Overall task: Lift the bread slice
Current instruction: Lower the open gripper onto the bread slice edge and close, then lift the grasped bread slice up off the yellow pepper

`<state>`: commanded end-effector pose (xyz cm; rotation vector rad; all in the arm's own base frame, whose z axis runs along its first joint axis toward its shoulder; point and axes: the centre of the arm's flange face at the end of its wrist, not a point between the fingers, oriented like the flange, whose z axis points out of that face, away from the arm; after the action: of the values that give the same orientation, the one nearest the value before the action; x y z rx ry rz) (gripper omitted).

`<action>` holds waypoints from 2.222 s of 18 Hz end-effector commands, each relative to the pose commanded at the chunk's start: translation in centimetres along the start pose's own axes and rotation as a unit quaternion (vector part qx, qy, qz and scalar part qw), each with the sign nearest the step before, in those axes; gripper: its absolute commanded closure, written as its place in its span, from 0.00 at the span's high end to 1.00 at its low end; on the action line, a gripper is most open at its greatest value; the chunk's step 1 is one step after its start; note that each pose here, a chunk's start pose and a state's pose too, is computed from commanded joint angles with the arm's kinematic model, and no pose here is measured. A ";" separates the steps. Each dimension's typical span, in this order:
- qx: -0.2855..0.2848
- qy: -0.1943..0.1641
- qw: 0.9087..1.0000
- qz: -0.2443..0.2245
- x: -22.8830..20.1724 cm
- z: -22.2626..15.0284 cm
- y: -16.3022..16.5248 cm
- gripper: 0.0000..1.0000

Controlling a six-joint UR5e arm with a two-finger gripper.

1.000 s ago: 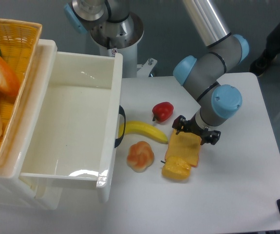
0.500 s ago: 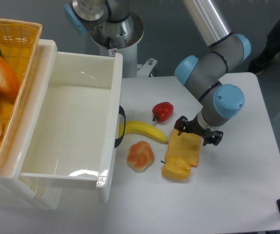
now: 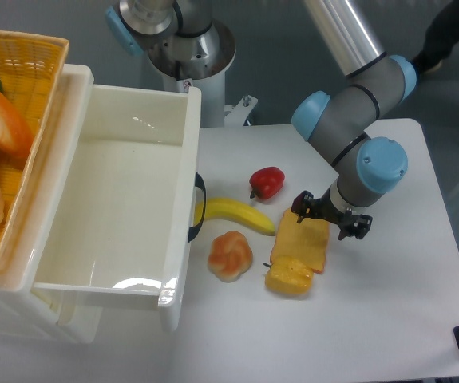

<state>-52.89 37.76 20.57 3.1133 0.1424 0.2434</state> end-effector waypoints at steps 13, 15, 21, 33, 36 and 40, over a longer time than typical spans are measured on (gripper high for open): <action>-0.005 0.009 1.000 -0.004 -0.1 1.4 -0.1 1.00; -0.008 0.013 1.000 -0.002 0.1 1.9 -0.2 1.00; -0.007 0.012 1.000 -0.005 0.3 3.0 -0.1 0.96; -0.007 0.013 1.000 -0.002 0.0 3.1 0.2 0.07; -0.004 0.010 1.000 -0.004 -0.1 2.6 0.1 0.00; 0.003 0.006 1.000 -0.009 -0.4 1.8 0.4 0.00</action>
<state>-52.94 37.35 18.76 3.1150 0.1726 0.2608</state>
